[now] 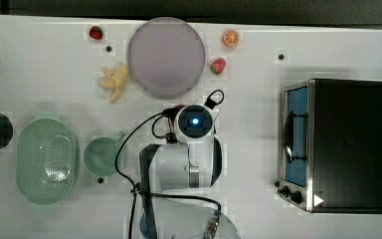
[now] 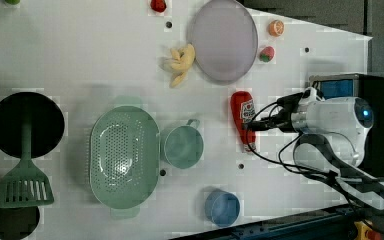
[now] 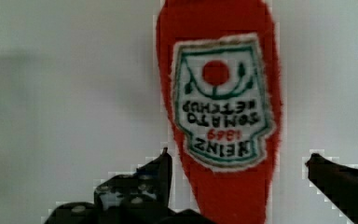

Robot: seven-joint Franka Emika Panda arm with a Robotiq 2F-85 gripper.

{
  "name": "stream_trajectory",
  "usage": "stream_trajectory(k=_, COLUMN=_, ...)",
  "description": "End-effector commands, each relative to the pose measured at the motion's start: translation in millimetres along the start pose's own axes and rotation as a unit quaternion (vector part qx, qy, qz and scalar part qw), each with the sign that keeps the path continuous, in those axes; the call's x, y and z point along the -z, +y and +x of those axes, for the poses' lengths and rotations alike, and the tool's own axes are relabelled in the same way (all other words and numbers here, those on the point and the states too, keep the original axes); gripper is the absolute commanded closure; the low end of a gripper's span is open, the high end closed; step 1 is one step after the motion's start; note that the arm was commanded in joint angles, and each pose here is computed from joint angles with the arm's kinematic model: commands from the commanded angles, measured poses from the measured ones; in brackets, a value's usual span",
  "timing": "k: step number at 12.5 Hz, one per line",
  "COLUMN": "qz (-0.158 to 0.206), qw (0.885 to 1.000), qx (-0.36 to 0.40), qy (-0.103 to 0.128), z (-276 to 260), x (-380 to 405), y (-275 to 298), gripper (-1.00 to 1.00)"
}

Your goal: Pick Ketchup from the table and place it in strainer.

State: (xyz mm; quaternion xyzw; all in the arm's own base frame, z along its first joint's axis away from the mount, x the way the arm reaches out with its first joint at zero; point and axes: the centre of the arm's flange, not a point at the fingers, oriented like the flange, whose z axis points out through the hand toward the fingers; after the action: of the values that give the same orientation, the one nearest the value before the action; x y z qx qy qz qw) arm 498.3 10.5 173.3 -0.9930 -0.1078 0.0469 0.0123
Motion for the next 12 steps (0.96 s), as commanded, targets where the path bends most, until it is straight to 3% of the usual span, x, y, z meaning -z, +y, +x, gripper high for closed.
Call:
stream_trajectory(k=1, qz=-0.002, qw=1.0, qx=0.019, qy=0.02, z=2.3, x=-6.9, y=-0.3, gripper=-1.0)
stream_trajectory(k=3, qz=0.0, qw=1.0, qx=0.017, qy=0.018, z=0.2, x=-16.5, y=-0.2, gripper=-0.92)
stream_trajectory(k=6, qz=-0.002, qw=1.0, qx=0.015, qy=0.028, z=0.6, x=-15.9, y=0.2, gripper=-0.21)
stream_trajectory(k=10, qz=-0.017, qw=0.998, qx=0.012, qy=0.064, z=10.0, x=32.7, y=7.1, gripper=-0.18)
stream_trajectory(k=12, qz=-0.026, qw=0.998, qx=0.01, qy=0.065, z=10.1, x=73.9, y=10.3, gripper=-0.18)
